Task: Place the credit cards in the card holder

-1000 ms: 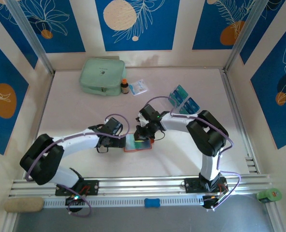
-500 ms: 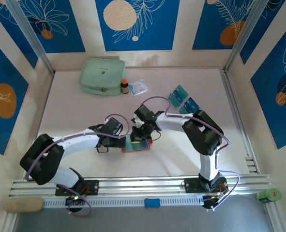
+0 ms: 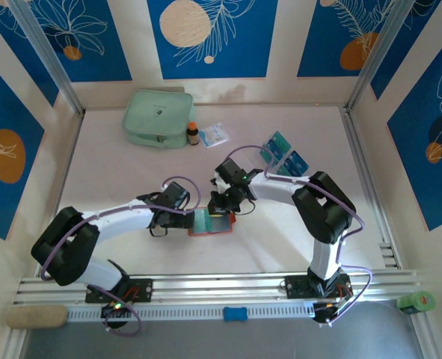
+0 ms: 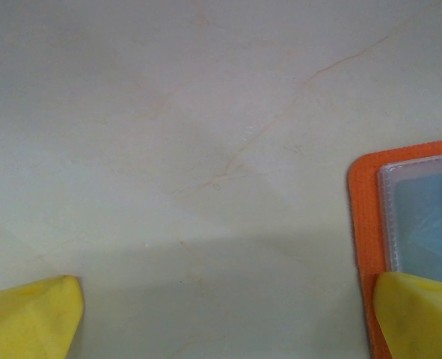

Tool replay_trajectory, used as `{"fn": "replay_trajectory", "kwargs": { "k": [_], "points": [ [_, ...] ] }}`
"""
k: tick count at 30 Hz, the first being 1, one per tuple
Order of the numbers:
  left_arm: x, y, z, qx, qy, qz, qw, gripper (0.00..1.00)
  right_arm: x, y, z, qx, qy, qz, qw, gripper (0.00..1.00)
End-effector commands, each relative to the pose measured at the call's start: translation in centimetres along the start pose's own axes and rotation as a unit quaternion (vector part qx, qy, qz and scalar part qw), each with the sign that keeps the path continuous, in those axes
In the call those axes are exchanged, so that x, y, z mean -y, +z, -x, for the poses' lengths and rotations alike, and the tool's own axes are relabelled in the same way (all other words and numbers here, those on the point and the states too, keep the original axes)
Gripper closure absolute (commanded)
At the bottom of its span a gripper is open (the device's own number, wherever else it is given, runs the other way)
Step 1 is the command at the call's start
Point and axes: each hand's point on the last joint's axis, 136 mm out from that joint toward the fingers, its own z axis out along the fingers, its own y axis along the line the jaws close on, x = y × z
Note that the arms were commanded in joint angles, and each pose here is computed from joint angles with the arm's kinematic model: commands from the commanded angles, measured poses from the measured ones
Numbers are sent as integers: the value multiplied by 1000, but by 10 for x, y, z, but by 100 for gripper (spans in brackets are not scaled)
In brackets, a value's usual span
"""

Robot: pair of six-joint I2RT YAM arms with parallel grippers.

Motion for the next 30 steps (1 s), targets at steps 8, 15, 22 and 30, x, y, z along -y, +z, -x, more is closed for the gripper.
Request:
{"fn": "replay_trajectory", "kwargs": {
  "k": [8,15,22,30],
  "points": [
    [-8,9,-10,-12,3,10,1000,0,-2,25,-17,-42,-7,-11,999,100],
    [-5,5,-4,-5,4,6,1000,0,-11,31,-18,-51,-10,-4,999,100],
    [3,-20,23,30,-3,-13,999,0,-28,12,-8,-34,-21,12,999,100],
    [6,-43,43,62,-16,-31,997,0,-16,-34,1,17,-19,-16,1000,92]
  ]
}}
